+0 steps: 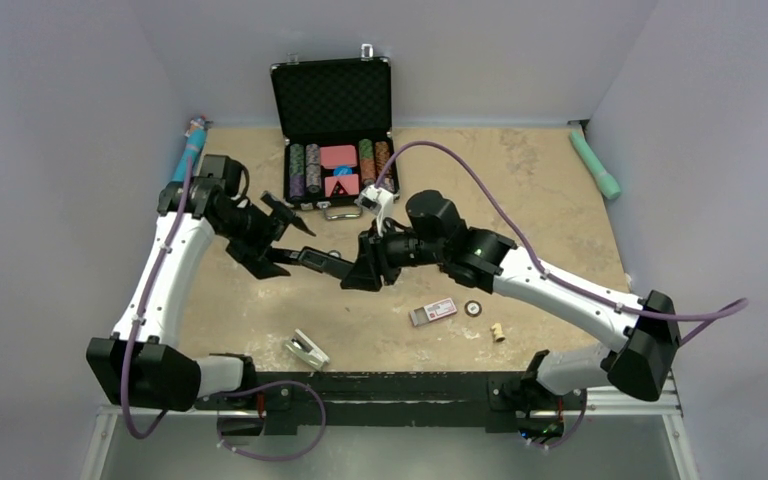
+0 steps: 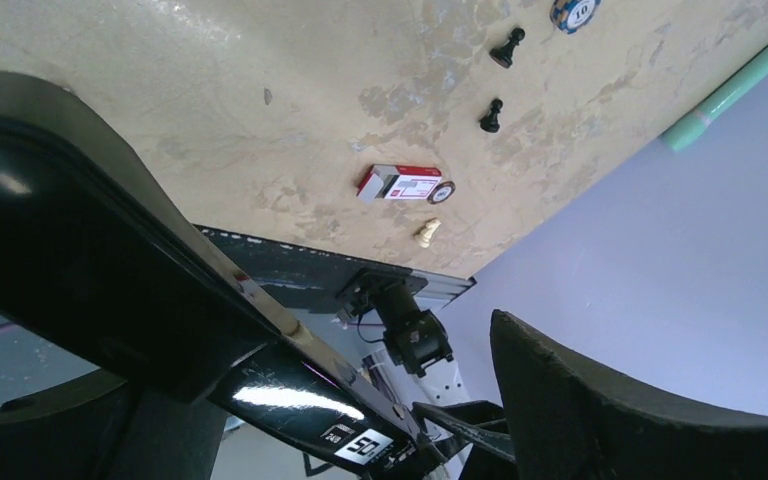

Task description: Unload the staples from the stapler

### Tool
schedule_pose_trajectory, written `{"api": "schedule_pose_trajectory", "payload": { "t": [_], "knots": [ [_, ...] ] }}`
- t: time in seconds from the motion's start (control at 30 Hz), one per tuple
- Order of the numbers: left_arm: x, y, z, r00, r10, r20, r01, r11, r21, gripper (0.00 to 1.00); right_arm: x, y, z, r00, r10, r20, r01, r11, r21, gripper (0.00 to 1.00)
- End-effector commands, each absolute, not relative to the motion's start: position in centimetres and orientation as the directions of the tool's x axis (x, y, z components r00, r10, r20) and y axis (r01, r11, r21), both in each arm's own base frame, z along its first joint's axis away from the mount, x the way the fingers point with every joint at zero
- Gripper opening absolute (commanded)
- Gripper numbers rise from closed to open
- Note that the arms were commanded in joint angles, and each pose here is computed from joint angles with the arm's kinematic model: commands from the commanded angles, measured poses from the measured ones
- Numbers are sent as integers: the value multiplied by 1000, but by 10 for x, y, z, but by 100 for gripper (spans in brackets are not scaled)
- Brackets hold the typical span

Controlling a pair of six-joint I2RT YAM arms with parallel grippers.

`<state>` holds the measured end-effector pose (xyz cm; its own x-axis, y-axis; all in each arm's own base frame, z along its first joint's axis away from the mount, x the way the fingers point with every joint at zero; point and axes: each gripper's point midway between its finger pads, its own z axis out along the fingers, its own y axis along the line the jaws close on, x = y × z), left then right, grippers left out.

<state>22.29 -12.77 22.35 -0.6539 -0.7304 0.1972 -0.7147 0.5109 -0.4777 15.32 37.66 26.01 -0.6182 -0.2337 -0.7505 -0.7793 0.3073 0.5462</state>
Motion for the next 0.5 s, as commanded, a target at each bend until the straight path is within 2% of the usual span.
{"api": "schedule_pose_trajectory", "payload": {
  "t": [0.0,0.27,0.47],
  "knots": [
    [230,-140,237,-727,-654,208,-640,536,-550,96,154,391,315,-618,-100,-780,-783,171,598,0],
    [229,-157,238,-738,-596,317,-645,485,-590,96,203,382,317,-723,33,-691,-667,232,708,0],
    [226,-161,252,-739,-602,302,-623,441,-646,96,227,379,306,-774,33,-633,-619,174,766,0]
  ]
}}
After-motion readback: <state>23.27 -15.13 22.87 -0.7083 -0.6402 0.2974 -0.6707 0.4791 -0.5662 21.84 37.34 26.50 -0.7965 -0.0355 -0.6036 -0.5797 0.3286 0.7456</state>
